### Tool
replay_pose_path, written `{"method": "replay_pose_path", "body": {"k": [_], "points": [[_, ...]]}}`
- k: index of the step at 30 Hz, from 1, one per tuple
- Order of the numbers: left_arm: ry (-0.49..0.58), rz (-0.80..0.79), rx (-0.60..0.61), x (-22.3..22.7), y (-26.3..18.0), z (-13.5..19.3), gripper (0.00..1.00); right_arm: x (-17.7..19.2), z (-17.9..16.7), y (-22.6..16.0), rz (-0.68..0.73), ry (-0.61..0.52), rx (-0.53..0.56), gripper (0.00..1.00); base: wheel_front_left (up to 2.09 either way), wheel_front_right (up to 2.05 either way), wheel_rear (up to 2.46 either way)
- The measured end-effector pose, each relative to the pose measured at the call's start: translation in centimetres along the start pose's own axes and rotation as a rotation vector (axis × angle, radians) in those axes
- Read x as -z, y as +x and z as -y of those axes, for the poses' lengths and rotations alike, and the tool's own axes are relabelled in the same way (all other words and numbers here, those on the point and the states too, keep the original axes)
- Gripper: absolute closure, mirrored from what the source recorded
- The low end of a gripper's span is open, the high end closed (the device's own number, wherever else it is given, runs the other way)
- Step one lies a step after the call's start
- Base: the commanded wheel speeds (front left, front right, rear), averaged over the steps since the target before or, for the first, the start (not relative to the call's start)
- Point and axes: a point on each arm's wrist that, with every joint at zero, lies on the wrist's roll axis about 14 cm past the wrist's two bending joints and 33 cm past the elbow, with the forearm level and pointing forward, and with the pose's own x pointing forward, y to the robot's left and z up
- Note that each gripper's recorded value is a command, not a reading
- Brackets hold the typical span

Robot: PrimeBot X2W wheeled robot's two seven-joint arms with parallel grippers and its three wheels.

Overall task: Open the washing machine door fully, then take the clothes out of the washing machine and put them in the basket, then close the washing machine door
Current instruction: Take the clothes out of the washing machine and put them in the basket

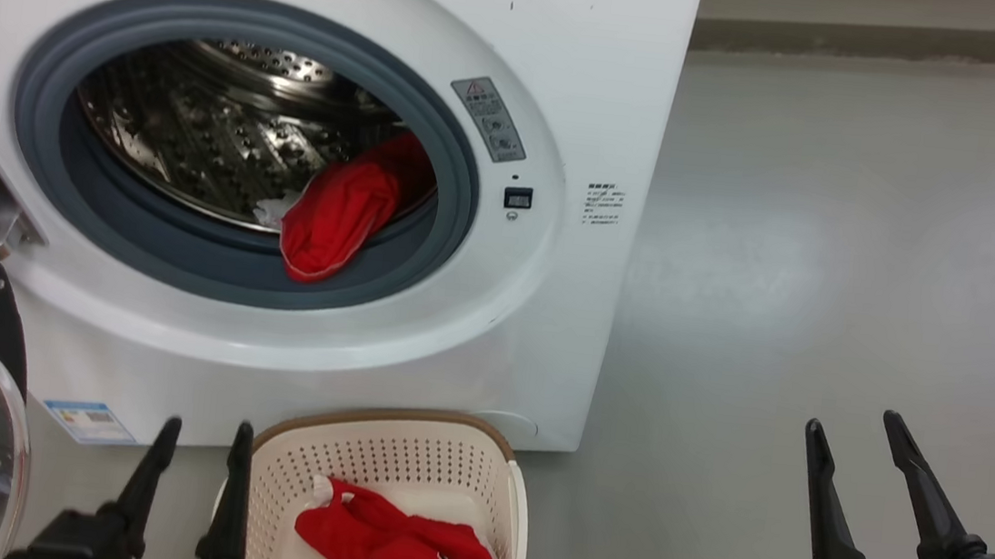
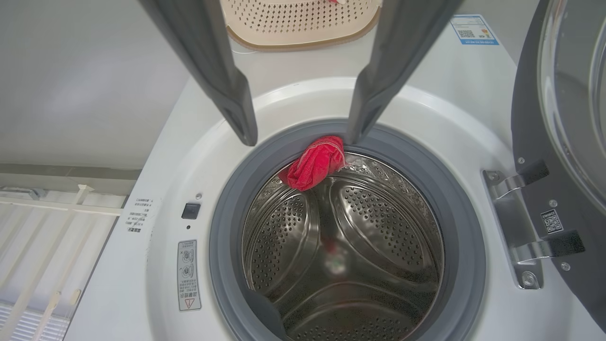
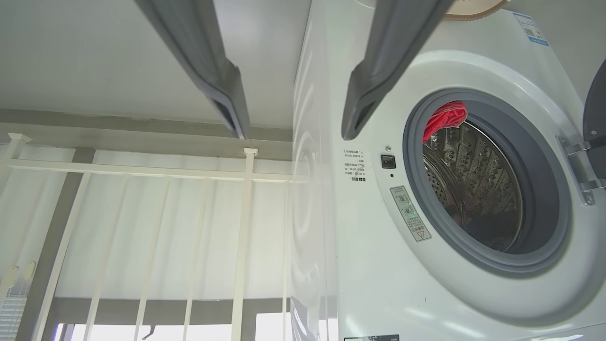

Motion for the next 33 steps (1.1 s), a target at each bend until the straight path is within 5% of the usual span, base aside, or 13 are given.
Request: {"method": "replay_pose_path", "body": {"k": [33], "points": [[0.008, -0.053, 0.052, 2.4, 19.4, 1.4, 0.00, 7.2, -2.4, 8.9, -0.113, -0.008, -0.101, 0.00, 0.00, 0.00, 0.00]]}}
